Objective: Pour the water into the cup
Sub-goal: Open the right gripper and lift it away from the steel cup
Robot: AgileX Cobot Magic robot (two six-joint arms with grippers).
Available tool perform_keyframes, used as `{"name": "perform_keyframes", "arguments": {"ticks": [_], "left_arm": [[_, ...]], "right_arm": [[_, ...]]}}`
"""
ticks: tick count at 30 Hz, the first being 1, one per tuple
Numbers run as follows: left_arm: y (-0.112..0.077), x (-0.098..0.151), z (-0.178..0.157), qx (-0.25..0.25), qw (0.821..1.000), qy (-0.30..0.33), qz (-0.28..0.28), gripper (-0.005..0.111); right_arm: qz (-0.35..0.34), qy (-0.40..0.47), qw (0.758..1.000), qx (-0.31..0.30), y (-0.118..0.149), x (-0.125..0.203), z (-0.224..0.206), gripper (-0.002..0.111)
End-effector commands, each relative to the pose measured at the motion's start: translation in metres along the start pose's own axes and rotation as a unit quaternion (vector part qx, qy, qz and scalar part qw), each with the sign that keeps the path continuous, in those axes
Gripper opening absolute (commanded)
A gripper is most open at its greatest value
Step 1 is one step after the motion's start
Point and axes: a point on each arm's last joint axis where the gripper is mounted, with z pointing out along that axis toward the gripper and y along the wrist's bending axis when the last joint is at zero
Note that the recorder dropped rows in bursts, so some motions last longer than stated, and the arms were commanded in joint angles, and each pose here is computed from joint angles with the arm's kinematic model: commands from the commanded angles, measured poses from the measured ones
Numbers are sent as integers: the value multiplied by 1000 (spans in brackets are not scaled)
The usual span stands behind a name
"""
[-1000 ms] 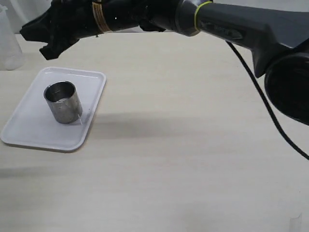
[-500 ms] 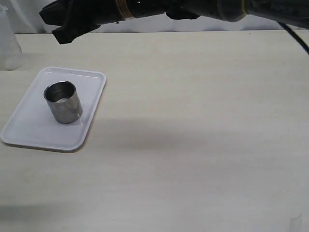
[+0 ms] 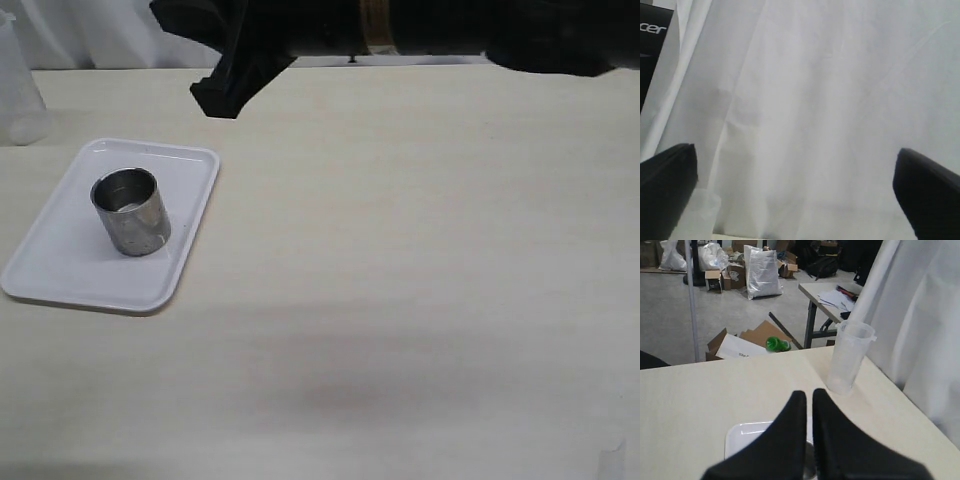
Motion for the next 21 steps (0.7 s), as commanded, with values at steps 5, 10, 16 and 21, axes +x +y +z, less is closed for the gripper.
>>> {"name": "perform_keyframes", "arguments": {"ticks": [5, 10, 16, 21], "left_arm": [[-22, -7, -16, 86, 996, -22, 24, 105], [-27, -11, -23, 102, 994, -36, 2, 105], [-35, -12, -30, 137, 990, -37, -4, 105], [-38, -12, -31, 150, 988, -31, -13, 105]], "right_arm": [[-16, -40, 998, 46, 22, -26, -67, 4], [-28, -71, 994, 74, 40, -30, -106, 4], [-35, -126, 986, 99, 67, -29, -158, 4], [-31, -138, 978, 155, 86, -14, -201, 4]]}}
